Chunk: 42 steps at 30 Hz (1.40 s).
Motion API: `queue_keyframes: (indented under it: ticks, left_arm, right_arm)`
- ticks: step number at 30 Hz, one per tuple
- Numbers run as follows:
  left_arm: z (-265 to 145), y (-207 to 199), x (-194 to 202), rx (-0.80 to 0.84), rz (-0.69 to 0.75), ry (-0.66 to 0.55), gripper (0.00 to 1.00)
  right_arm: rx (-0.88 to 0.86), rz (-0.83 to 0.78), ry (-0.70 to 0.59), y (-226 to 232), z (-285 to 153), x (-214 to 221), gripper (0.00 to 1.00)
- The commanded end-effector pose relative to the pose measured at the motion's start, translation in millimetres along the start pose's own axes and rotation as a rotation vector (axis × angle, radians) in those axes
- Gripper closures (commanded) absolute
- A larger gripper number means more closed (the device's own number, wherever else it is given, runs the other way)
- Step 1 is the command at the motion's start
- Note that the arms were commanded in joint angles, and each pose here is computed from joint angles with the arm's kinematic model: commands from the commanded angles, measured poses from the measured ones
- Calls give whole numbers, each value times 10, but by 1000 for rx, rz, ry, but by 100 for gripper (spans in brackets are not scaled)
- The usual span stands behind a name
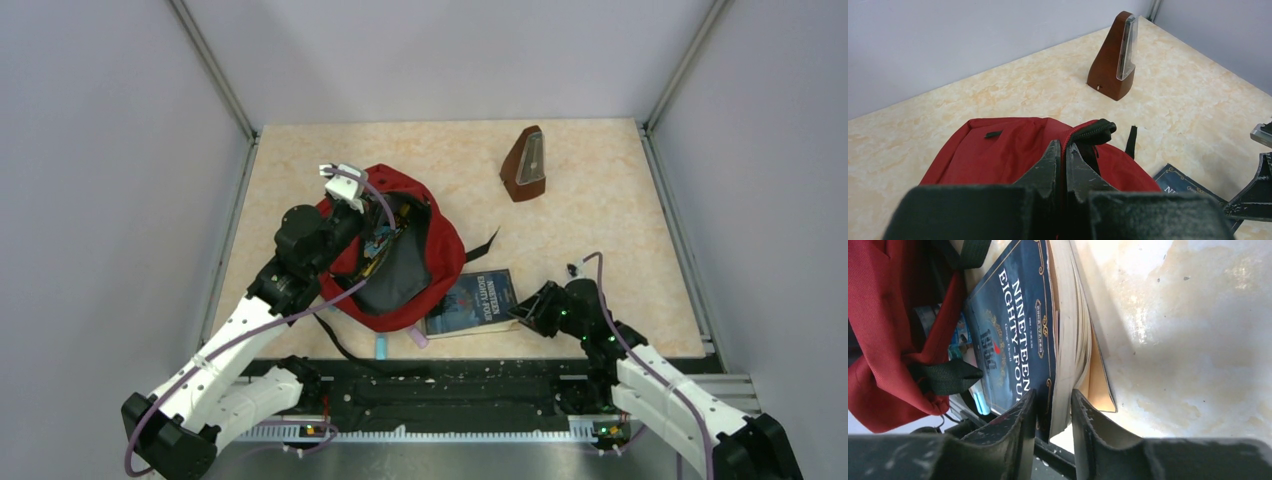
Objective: Pack the student bag
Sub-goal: Pick up the book from the center of the board.
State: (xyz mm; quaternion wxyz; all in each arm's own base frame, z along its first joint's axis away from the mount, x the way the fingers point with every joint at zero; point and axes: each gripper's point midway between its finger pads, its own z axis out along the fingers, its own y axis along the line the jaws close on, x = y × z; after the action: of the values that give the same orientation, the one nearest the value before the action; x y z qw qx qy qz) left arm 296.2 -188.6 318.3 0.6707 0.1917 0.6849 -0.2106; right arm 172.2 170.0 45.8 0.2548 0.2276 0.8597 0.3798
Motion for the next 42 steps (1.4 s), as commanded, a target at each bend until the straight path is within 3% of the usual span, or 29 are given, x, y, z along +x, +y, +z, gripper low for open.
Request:
queue_keyframes:
  ticks: [1, 5, 9, 11, 15, 17, 27, 31, 35, 42]
  left_arm:
    - [-25, -6, -270, -3, 11, -97, 100]
    - [-26, -1, -268, -5, 13, -97, 100]
    - [-27, -13, -269, 3, 19, -96, 100]
    - [-29, -39, -282, 18, 24, -99, 83]
    - [-36, -128, -286, 66, 29, -100, 26]
    - [-33, -219, -280, 115, 31, -96, 14]
    - [-183, -1168, -244, 652, -46, -33, 8]
    - [-259, -1419, -203, 804, -98, 15, 7]
    - [-330, -1529, -228, 879, -121, 32, 7]
    - [-415, -1513, -335, 870, -99, -22, 2]
  right_arm:
    - [-105, -8, -37, 243, 6, -103, 75]
    - [-144, -23, -57, 329, -5, -145, 97]
    - [-159, -86, -117, 494, -122, -296, 100]
    - [-159, -152, -189, 624, -257, -457, 100]
    - [-147, -280, -379, 895, -683, -835, 100]
    - [-179, -373, -437, 1080, -876, -941, 100]
    - [-603, -804, -460, 2297, -1638, -820, 100]
    - [-833, -959, -387, 2678, -1949, -542, 100]
    - [-997, -1063, -351, 2898, -2218, -360, 100]
    - [-1198, -1216, -278, 3057, -2554, -96, 100]
